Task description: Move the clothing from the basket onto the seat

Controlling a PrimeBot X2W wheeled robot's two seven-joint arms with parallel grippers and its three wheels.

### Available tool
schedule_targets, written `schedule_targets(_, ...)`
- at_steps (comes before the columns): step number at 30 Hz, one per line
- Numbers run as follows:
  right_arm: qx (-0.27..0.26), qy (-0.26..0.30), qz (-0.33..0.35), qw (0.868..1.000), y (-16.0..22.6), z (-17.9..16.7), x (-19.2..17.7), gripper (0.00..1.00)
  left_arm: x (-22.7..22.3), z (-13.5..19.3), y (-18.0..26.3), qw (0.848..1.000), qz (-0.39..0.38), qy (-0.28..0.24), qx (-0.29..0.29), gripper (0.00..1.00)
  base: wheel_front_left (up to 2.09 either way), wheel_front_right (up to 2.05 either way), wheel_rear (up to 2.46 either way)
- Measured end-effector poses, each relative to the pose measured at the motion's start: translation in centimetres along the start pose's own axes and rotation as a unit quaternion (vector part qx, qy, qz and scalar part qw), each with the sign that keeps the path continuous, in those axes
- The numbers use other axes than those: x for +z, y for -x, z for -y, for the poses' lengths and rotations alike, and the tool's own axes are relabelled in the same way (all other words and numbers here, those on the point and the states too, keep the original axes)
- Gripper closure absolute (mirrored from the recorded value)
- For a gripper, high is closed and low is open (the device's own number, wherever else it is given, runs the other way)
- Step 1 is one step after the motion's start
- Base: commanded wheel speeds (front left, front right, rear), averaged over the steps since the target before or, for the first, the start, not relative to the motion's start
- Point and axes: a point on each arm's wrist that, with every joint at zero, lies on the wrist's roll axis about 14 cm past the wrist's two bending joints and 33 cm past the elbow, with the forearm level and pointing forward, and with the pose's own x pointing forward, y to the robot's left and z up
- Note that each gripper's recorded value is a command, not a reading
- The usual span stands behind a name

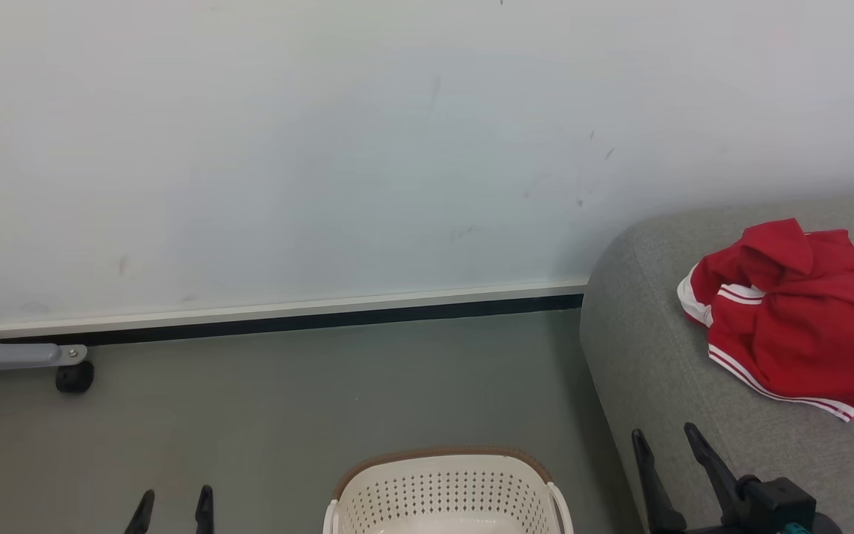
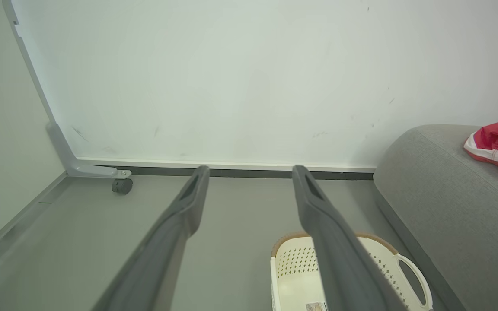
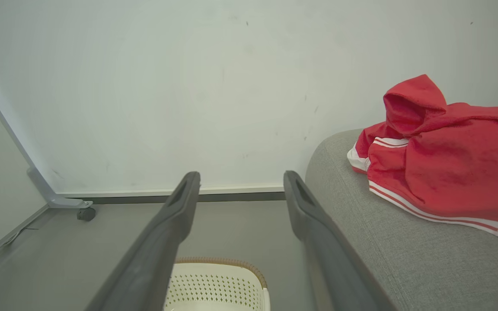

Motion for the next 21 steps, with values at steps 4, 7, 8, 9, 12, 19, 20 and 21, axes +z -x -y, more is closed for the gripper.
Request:
schedule_targets(4, -0.008, -0.003, 0.003, 1.000, 0.7, 0.3, 0.1, 0.00, 0.2, -0.5, 0.2, 1.000, 0.004, -0.003, 0.008, 0.00, 0.00, 0.00, 0.00)
schedule_targets(7, -0.018, -0.006, 0.003, 1.000, 1.3, 0.7, 0.0, 0.00, 0.5, -0.8, 0.3, 1.000, 0.010, 0.000, 0.014, 0.00, 0.00, 0.00, 0.00)
schedule_targets(8, -0.023, -0.006, 0.004, 1.000, 1.4, 0.9, -0.1, 0.00, 0.7, -0.9, 0.3, 1.000, 0.012, -0.001, 0.015, 0.00, 0.00, 0.00, 0.00)
schedule_targets(9, -0.027, -0.005, 0.004, 1.000, 1.5, 1.1, -0.1, 0.00, 0.8, -0.9, 0.2, 1.000, 0.014, -0.002, 0.017, 0.00, 0.00, 0.00, 0.00)
schedule_targets(12, -0.037, -0.005, 0.006, 0.999, 1.8, 1.4, -0.1, 0.00, 0.8, -1.1, 0.3, 1.000, 0.016, -0.003, 0.021, 0.00, 0.00, 0.00, 0.00)
schedule_targets(19, -0.050, -0.006, 0.015, 0.999, 1.8, 1.9, 0.3, 0.00, 1.2, -1.2, 0.2, 0.999, 0.023, -0.005, 0.024, 0.00, 0.00, 0.00, 0.00)
schedule_targets(20, -0.051, -0.006, 0.017, 0.999, 1.8, 1.9, 0.5, 0.00, 1.3, -1.2, 0.2, 0.999, 0.024, -0.006, 0.025, 0.00, 0.00, 0.00, 0.00)
schedule_targets(21, -0.052, -0.006, 0.019, 0.998, 1.8, 1.9, 0.6, 0.00, 1.3, -1.2, 0.2, 0.999, 0.025, -0.006, 0.025, 0.00, 0.00, 0.00, 0.00)
